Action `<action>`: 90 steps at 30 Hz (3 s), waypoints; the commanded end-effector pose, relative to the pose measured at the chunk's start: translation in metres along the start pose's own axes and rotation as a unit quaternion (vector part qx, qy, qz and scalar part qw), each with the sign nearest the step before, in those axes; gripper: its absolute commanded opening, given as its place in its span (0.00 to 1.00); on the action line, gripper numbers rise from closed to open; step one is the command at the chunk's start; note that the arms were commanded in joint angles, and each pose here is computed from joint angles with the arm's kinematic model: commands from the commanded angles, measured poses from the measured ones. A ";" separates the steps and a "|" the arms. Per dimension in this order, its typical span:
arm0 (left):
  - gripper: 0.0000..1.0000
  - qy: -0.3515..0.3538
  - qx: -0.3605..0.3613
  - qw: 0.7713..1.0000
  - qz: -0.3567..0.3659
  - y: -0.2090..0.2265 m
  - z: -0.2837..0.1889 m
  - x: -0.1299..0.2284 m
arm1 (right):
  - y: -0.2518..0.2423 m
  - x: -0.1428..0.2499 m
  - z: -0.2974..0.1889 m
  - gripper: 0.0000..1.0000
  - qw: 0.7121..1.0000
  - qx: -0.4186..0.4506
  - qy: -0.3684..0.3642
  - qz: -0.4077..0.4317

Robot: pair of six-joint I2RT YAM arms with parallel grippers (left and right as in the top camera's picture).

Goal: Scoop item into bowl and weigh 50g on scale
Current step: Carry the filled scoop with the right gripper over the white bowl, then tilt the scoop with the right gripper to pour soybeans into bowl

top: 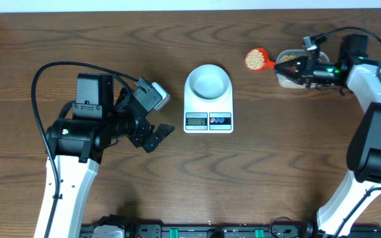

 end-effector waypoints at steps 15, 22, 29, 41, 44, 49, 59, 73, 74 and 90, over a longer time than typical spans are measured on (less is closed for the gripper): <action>0.98 -0.013 0.000 1.000 0.002 0.000 -0.007 -0.009 | 0.024 0.022 0.073 0.01 0.996 -0.029 0.075 -0.045; 0.98 -0.013 0.001 1.000 0.002 0.000 -0.007 -0.009 | 0.020 0.028 0.089 0.01 0.992 -0.001 0.087 -0.092; 0.98 -0.013 0.001 1.000 0.002 0.000 -0.007 -0.009 | 0.010 0.031 0.098 0.01 0.986 0.039 0.095 -0.132; 0.98 -0.013 0.001 1.000 0.002 0.000 -0.007 -0.009 | 0.011 0.034 0.103 0.01 0.974 0.036 0.102 -0.201; 0.98 -0.013 0.001 1.000 0.002 0.000 -0.007 -0.009 | 0.011 0.034 0.103 0.01 0.972 0.035 0.103 -0.206; 0.98 -0.013 0.001 1.000 0.002 0.000 -0.007 -0.009 | 0.011 0.034 0.103 0.01 0.972 0.034 0.104 -0.209; 0.98 -0.013 0.001 1.000 0.002 0.000 -0.007 -0.009 | 0.008 0.039 0.112 0.01 0.961 0.049 0.116 -0.245; 0.98 -0.013 0.001 1.000 0.002 0.000 -0.007 -0.009 | 0.006 0.043 0.121 0.01 0.943 0.061 0.129 -0.299; 0.98 -0.013 0.001 1.000 0.002 0.000 -0.007 -0.009 | 0.006 0.043 0.121 0.01 0.942 0.060 0.128 -0.303; 0.98 -0.013 0.001 1.000 0.002 0.000 -0.007 -0.009 | 0.024 0.034 0.114 0.01 0.923 0.104 0.119 -0.352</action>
Point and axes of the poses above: each gripper's point midway between its finger pads, its own z axis out along the fingers, its own y axis along the line the jaws close on, x = y × z, the point moved 3 cm from there along -z, back along the fingers, and after that the axes turned 6 degrees about -z, right-handed, at the moved point
